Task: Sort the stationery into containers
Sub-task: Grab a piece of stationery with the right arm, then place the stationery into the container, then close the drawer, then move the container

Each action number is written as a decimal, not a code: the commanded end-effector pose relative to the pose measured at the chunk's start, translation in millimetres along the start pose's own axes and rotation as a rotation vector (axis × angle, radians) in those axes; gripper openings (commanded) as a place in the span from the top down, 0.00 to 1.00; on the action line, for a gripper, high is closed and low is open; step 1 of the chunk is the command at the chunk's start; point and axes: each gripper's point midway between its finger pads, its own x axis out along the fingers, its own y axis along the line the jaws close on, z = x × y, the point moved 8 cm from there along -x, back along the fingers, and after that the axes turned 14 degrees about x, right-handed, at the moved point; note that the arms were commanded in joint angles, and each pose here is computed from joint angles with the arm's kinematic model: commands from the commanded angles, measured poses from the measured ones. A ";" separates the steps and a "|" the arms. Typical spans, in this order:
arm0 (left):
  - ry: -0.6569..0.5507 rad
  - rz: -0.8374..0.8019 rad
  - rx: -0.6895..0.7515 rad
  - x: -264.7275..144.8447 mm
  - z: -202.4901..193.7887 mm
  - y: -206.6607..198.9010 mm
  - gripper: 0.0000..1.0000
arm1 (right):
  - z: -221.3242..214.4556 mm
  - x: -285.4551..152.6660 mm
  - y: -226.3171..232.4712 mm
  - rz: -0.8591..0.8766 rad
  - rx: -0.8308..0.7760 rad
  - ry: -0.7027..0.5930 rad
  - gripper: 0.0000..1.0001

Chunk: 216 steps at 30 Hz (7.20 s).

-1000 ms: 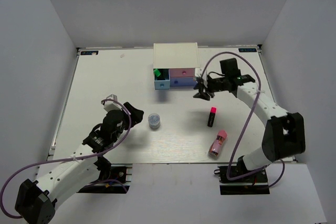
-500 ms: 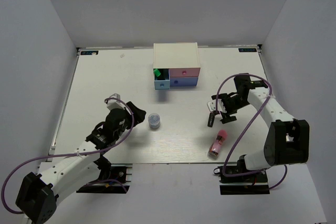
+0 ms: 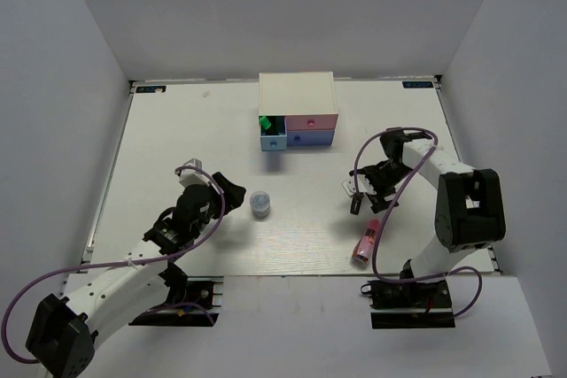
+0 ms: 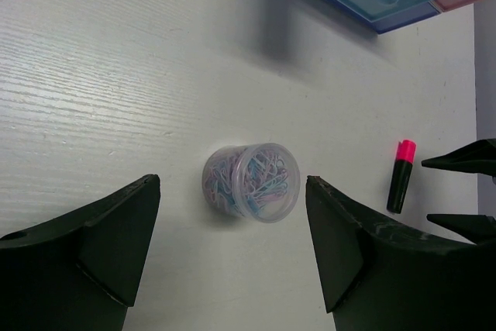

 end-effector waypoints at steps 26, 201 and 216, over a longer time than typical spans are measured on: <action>-0.011 0.012 0.000 0.5 0.2 1.2 0.14 | 30.2 44.6 -36.2 0.398 -0.599 0.078 0.64; -0.011 0.000 -0.002 -1.5 2.5 -0.9 0.14 | 220.6 0.8 -195.6 -0.571 0.130 -0.467 1.00; -0.011 0.000 -0.002 -1.5 2.5 -0.9 0.14 | 247.6 -20.4 -175.9 -0.442 -0.043 -0.633 0.50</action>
